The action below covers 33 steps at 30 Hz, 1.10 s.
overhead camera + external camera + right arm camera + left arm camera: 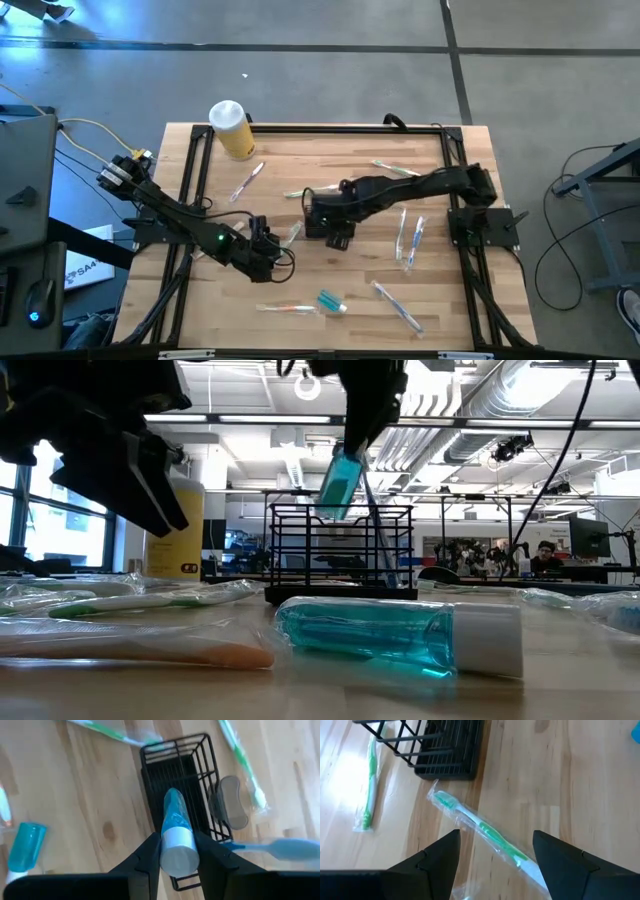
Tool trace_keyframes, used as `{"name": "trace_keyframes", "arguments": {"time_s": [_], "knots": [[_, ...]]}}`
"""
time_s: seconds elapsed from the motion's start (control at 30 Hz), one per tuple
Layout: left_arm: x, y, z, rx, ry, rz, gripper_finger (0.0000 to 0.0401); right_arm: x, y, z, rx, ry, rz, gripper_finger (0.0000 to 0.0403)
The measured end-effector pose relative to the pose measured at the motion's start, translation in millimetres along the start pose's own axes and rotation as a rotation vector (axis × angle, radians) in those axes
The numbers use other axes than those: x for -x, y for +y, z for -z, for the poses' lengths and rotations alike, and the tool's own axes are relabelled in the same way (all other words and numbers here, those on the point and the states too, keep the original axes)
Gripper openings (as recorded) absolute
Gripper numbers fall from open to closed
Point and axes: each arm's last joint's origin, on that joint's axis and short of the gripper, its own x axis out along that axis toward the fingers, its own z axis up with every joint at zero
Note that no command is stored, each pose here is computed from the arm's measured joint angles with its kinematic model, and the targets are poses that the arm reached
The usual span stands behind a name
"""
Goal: Pick & Place toothbrushing station
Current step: Put the mouthwash into the wire organizer
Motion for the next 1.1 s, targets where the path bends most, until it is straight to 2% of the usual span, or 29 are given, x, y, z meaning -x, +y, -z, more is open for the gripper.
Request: {"name": "trace_keyframes", "arguments": {"time_s": [0.23, 0.63, 1.1], "knots": [[-1, 0, 0, -0.003, -0.008, 0.005, 0.0241, -14, -10, -11, -0.015, 0.101, -0.015, 0.0087], [-1, 0, 4, -0.05, 0.031, 0.017, 0.0241, -15, -32, -21, 0.012, 0.107, -0.089, 0.0087], [-1, 1, 8, -0.078, 0.081, 0.03, 0.0241, -56, -39, -25, 0.006, 0.217, -0.118, 0.0087]]}}
